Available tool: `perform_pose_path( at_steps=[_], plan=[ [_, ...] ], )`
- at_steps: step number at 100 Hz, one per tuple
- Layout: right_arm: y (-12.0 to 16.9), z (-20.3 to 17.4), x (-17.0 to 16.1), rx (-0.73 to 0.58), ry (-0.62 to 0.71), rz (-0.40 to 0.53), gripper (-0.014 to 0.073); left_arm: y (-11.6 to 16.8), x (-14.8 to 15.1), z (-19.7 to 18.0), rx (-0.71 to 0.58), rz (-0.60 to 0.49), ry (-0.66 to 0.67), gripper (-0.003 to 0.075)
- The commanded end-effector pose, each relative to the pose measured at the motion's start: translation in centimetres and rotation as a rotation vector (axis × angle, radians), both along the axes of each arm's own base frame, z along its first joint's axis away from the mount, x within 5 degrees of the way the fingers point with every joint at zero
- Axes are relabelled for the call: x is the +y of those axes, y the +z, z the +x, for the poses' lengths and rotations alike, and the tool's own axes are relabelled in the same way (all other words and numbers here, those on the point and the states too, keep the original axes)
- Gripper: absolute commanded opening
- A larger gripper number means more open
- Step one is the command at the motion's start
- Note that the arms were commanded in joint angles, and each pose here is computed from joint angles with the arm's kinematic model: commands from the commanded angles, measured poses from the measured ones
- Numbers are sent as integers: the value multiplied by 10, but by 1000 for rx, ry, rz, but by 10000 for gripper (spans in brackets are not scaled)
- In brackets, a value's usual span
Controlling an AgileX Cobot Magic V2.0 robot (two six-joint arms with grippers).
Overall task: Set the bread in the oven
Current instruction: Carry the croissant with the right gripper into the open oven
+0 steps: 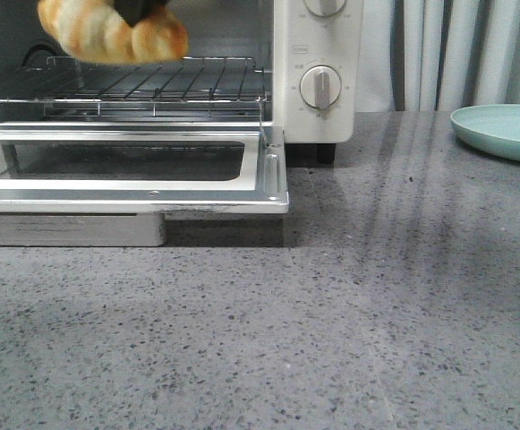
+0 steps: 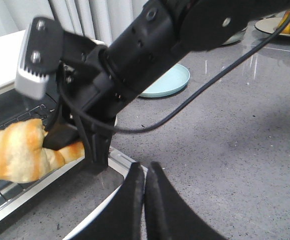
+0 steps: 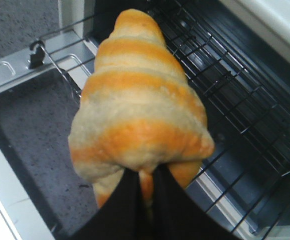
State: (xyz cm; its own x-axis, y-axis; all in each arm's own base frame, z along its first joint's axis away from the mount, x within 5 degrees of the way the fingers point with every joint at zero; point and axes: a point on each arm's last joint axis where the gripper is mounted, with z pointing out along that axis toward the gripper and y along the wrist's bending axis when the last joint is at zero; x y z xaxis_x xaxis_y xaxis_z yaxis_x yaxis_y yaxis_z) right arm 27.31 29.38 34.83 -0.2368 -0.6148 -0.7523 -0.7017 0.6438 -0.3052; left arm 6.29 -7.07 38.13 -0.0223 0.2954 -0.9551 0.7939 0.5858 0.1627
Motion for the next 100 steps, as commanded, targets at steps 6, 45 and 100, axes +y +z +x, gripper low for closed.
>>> perform_pose_path(
  at_steps=[6,45,100],
  plan=[
    [26,6,-6,-123,11,66,-69,14,0,0,-23,-83,15,-22],
    [30,30,-24,-164,-40,111,-69,14,0,0,-23,-83,15,-22],
    [18,44,-13,-209,1,163,-68,14,0,0,-23,-83,15,-22]
  ],
)
